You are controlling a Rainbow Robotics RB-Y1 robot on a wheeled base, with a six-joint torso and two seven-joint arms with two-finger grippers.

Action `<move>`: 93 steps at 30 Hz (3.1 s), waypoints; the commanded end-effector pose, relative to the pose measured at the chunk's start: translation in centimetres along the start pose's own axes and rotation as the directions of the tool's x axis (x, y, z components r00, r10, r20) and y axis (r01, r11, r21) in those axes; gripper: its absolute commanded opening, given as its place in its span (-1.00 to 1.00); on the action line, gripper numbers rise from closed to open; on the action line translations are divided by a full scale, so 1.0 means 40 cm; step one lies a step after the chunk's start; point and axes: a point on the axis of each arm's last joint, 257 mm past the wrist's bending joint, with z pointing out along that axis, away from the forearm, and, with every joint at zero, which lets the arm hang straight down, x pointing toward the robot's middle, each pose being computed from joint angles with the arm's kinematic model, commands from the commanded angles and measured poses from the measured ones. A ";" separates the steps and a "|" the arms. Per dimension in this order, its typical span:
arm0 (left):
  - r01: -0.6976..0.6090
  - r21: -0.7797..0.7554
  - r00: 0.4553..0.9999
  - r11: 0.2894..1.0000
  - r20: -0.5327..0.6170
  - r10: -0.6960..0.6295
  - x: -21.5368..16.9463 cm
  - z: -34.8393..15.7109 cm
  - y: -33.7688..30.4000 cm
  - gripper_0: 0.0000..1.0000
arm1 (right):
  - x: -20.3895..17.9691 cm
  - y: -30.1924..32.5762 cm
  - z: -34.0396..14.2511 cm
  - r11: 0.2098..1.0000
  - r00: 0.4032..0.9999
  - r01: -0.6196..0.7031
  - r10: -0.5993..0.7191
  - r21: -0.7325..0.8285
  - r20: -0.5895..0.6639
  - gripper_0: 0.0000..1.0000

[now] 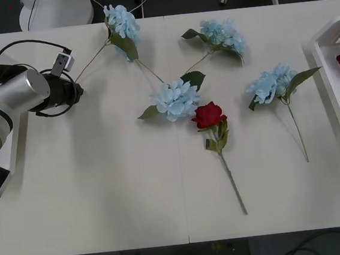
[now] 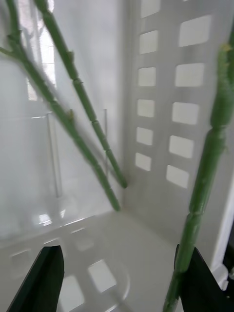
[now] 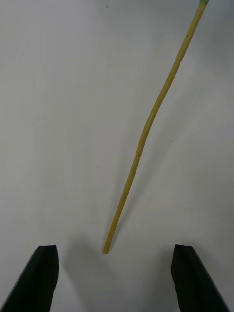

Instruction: Put the red flowers into the right box and the blue flowers into the left box

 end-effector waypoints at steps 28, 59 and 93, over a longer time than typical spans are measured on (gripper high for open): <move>-0.046 0.453 0.995 0.890 0.103 -0.002 -0.301 -0.195 -0.231 -1.00 | -0.161 0.593 -0.421 0.738 0.860 0.508 -0.462 -0.445 0.216 0.63; -0.441 0.452 0.895 0.776 0.153 0.420 -0.309 -0.491 -0.034 -1.00 | -0.133 0.829 -0.257 0.783 0.957 0.289 -0.221 -0.551 0.187 0.64; -0.501 0.185 0.864 0.846 0.156 0.478 -0.302 -0.402 -0.135 -1.00 | -0.370 0.850 -0.657 0.550 0.893 0.421 -0.112 -0.721 0.437 -1.00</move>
